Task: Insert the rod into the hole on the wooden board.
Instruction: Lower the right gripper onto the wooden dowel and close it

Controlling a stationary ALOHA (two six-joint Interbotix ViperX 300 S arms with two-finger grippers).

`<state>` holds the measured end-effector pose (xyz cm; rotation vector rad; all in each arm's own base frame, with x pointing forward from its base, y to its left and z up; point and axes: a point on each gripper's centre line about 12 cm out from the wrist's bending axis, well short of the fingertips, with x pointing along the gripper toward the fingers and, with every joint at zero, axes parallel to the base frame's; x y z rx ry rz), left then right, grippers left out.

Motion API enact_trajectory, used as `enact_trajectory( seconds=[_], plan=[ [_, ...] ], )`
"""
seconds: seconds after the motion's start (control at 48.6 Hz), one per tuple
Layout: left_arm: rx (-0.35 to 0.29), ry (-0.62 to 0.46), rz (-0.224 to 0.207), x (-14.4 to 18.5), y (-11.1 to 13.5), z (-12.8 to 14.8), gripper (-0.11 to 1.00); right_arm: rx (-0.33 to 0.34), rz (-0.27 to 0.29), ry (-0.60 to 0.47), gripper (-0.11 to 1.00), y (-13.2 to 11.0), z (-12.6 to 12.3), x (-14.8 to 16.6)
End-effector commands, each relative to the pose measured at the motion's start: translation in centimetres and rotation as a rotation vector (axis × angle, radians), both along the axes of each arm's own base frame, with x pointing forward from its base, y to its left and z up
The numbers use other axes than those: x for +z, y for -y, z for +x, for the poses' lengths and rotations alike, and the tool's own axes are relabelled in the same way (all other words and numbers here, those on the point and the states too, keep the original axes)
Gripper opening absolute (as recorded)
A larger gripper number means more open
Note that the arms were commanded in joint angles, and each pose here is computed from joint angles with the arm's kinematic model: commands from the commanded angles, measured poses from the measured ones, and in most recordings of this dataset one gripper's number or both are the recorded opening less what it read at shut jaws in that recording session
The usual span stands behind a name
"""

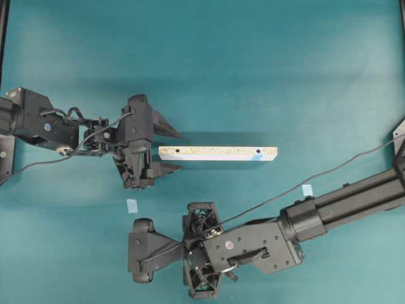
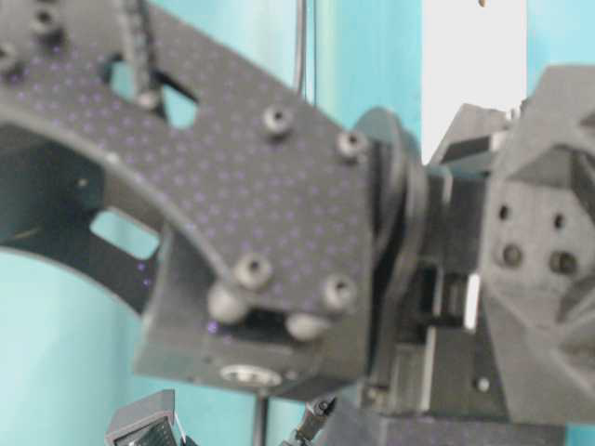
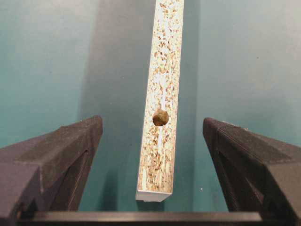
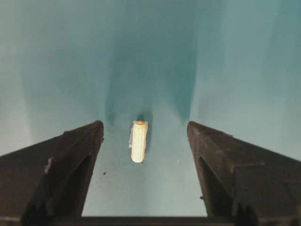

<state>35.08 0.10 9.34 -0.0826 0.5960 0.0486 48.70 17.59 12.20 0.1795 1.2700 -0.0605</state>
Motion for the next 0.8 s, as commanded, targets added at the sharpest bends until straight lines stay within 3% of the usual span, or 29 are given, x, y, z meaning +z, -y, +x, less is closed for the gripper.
enact_trajectory(
  seconds=[0.0,0.206,0.783],
  plan=[
    [0.004,0.032,-0.004,0.8,-0.1,0.5,0.96,0.007,0.020,0.062,0.78,-0.5,0.6,2.1],
    [0.004,0.032,-0.004,0.9,-0.1,0.5,0.96,0.002,0.023,0.065,0.70,-0.5,0.7,1.9],
    [0.007,0.026,-0.005,0.7,-0.1,0.4,0.96,-0.003,0.012,0.034,0.69,-0.4,0.4,1.1]
  ],
)
